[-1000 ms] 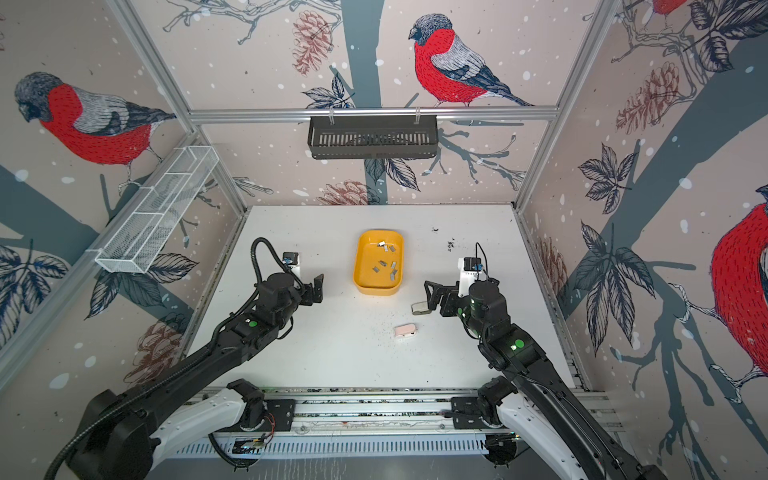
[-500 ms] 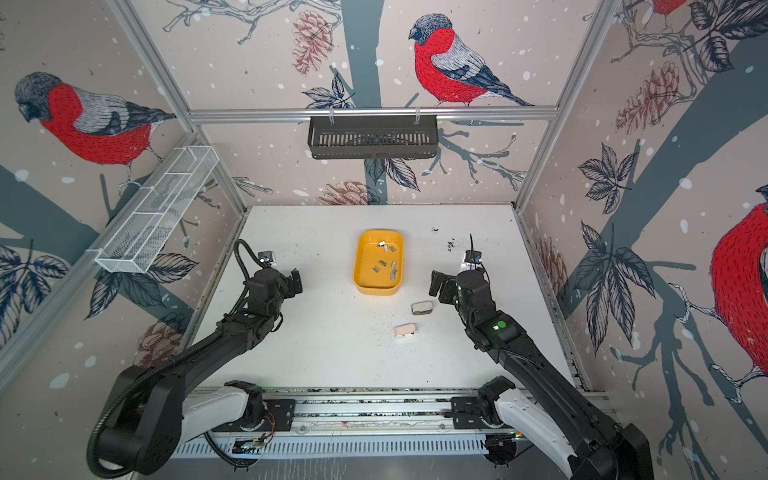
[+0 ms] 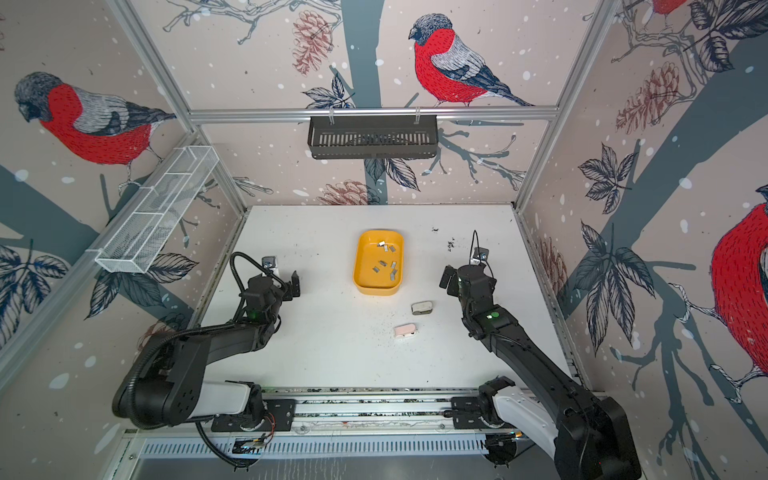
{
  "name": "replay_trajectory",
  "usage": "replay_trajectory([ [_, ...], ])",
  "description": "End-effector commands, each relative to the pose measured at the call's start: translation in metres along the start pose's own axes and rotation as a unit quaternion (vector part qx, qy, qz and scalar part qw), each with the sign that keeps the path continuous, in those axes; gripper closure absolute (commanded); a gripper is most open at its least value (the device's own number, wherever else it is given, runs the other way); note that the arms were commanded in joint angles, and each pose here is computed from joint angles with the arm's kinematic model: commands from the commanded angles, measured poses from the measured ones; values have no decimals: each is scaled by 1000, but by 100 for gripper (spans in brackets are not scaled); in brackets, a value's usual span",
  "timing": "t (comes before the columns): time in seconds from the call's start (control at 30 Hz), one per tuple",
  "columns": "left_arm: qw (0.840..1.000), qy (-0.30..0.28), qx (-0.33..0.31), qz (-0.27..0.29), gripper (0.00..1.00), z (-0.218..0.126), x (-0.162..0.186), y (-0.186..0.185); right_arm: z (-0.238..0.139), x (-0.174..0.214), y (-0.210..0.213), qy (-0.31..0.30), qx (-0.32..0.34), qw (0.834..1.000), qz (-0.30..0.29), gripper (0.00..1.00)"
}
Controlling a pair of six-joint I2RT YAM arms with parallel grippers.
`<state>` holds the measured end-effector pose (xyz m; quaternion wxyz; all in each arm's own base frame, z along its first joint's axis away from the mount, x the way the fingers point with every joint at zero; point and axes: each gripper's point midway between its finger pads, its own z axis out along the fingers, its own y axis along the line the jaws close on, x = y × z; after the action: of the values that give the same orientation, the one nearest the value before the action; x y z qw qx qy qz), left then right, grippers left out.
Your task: Load the staples into the stapler
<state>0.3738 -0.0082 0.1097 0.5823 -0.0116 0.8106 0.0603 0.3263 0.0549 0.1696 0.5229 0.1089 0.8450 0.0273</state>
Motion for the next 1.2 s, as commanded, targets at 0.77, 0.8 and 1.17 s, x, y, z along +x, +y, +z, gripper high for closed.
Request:
replay_trajectory([
  [0.77,997,-64,30,-43,2,8,-13,16,49,-22,-50,-142,77,985,-59,1],
  [0.8,997,-63,30,-43,2,8,-13,16,51,-20,-52,-146,77,984,-62,1],
  [1.17,997,-64,30,-43,2,8,-13,16,57,-7,-53,-159,64,978,-117,1],
])
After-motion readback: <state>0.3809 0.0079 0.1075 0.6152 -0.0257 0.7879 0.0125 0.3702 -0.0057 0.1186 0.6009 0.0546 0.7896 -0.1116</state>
